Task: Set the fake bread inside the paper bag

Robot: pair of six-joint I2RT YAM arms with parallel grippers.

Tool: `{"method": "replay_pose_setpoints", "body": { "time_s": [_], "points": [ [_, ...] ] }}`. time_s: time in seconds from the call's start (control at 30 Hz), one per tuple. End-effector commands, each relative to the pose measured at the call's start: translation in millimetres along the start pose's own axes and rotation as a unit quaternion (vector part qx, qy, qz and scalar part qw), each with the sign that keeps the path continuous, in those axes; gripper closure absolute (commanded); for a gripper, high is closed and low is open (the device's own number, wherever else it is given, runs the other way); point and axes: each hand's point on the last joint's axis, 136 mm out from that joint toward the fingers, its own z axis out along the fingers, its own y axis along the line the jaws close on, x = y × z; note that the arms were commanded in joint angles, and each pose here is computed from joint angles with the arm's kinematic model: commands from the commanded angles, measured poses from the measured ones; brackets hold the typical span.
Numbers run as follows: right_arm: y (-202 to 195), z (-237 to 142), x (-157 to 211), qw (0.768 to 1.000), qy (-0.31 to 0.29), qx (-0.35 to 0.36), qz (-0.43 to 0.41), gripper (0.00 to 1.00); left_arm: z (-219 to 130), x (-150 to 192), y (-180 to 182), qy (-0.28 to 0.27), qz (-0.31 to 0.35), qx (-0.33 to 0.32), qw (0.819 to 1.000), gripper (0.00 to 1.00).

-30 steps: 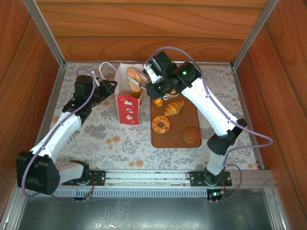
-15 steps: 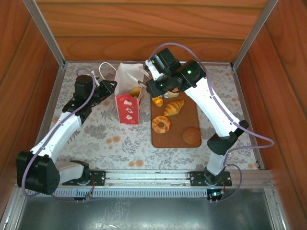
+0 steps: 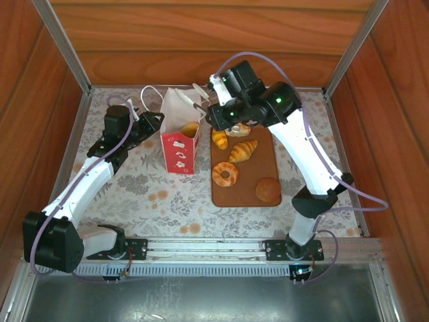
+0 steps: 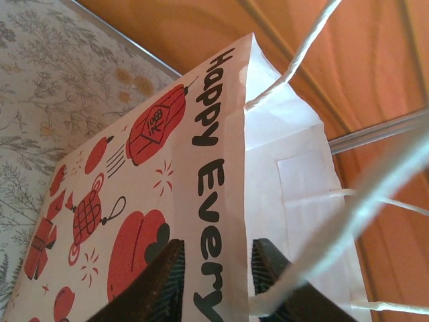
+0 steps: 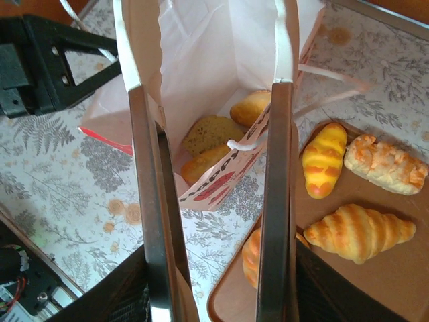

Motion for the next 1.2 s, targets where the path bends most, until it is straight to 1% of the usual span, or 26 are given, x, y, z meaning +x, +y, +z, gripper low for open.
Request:
{"method": "replay_pose_setpoints", "body": {
  "time_s": [0.0,0.13,0.3,0.4,0.5,0.63,0.73,0.83,0.97,1.17],
  "points": [
    [-7.3,-50.2,-17.2,0.997,-0.07,-0.008,0.027,0.51,-8.9,-10.4,-15.0,-0.022,0.022,0.015,0.999,0.6],
    [-28.8,-79.1,-7.0,0.994,-0.088,0.009,0.063,0.51,-16.2,-14.1,-15.5,-0.037,0.034,0.013,0.999,0.49],
    [-59.1,-95.9,21.1,0.99,-0.078,0.047,0.108,0.52,-27.7,-20.7,-18.0,-0.06,0.054,0.011,0.997,0.37],
    [-76.4,-106.1,41.1,0.985,-0.073,0.068,0.138,0.52,-35.2,-27.0,-14.2,-0.083,0.065,-0.002,0.994,0.28],
    [-91.1,-109.1,65.4,0.981,-0.053,0.092,0.164,0.52,-43.4,-33.3,-9.0,-0.107,0.07,-0.016,0.992,0.2],
    [-101.1,-95.7,108.0,0.975,0.007,0.109,0.196,0.51,-53.2,-39.0,-4.1,-0.131,0.076,-0.029,0.988,0.11],
    [-98.9,-77.2,144.2,0.968,0.065,0.099,0.221,0.52,-59.8,-40.5,-3.5,-0.143,0.082,-0.032,0.986,0.05],
    [-93.5,-61.2,174.4,0.96,0.115,0.085,0.241,0.52,-63.4,-37.1,-5.9,-0.14,0.098,-0.026,0.985,0.0],
    [-85.4,-42.7,198.9,0.951,0.161,0.061,0.256,0.52,-70.3,-31.8,-13.7,-0.134,0.128,-0.008,0.983,0.0],
    [-75.7,-18.5,222.0,0.937,0.226,0.031,0.266,0.53,-86.2,-27.7,-32.3,-0.136,0.173,0.026,0.975,0.0]
  ]
}}
